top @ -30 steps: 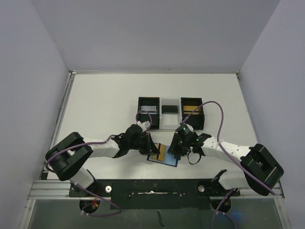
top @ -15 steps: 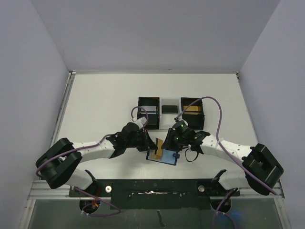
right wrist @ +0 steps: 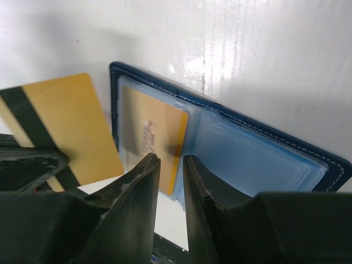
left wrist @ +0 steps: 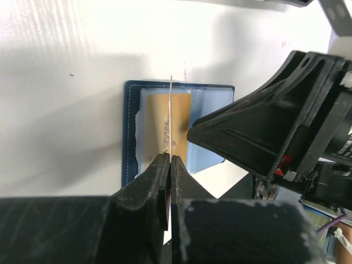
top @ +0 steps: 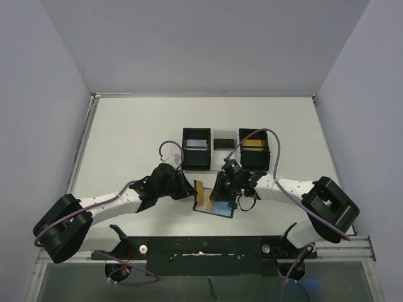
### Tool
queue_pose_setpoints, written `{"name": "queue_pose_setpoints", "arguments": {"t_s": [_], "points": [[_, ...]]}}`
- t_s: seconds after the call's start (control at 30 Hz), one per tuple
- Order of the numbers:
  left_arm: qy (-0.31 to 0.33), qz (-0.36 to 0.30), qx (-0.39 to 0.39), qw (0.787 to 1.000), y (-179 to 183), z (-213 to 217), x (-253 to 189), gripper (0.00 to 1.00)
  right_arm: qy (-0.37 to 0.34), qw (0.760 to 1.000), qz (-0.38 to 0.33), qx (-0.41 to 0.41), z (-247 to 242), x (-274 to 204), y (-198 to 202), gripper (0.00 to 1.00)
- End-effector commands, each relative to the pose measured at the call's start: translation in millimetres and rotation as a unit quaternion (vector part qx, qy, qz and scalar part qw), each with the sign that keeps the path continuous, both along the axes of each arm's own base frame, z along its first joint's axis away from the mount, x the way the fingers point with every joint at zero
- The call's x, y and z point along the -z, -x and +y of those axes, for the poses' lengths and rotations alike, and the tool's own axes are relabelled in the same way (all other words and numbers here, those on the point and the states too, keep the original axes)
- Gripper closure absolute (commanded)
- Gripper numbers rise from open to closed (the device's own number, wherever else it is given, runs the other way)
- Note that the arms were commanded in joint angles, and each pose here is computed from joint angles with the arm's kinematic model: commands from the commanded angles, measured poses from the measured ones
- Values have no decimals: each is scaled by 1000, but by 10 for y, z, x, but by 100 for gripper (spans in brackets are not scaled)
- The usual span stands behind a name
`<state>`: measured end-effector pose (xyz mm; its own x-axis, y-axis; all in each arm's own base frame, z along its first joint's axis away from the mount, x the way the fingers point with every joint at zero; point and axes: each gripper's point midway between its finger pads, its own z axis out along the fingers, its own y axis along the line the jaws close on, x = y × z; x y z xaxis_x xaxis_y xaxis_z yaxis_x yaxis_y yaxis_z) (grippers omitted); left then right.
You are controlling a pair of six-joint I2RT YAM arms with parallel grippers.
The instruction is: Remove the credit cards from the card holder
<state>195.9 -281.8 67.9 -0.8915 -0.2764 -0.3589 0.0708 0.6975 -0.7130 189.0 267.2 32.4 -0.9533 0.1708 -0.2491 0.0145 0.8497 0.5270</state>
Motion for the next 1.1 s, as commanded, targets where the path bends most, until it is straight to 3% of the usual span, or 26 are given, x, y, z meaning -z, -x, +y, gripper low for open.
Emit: {"name": "queue_pose_setpoints", "arguments": {"t_s": [0.0, 0.17, 0.4, 0.67, 0.97, 1.07], "points": [[12, -17, -19, 1000, -83, 45, -101, 100, 13, 1000, -15, -10, 67, -38, -44, 75], [16, -20, -21, 999, -79, 62, -109, 100, 56, 998, -12, -21, -81, 30, 27, 75], [30, -37, -25, 999, -102, 61, -208, 100, 26, 997, -70, -20, -12, -349, -123, 65], [51, -70, -36, 996, -131, 108, -399, 100, -14, 984, -165, 67, -315, -880, -388, 30], [132, -128, 7, 983, -78, -35, -857, 100, -131, 932, -322, 106, -579, -1399, -490, 19], [170, -147, 29, 974, -29, -107, -1055, 100, -128, 931, -322, 113, -685, -1424, -476, 6]]}}
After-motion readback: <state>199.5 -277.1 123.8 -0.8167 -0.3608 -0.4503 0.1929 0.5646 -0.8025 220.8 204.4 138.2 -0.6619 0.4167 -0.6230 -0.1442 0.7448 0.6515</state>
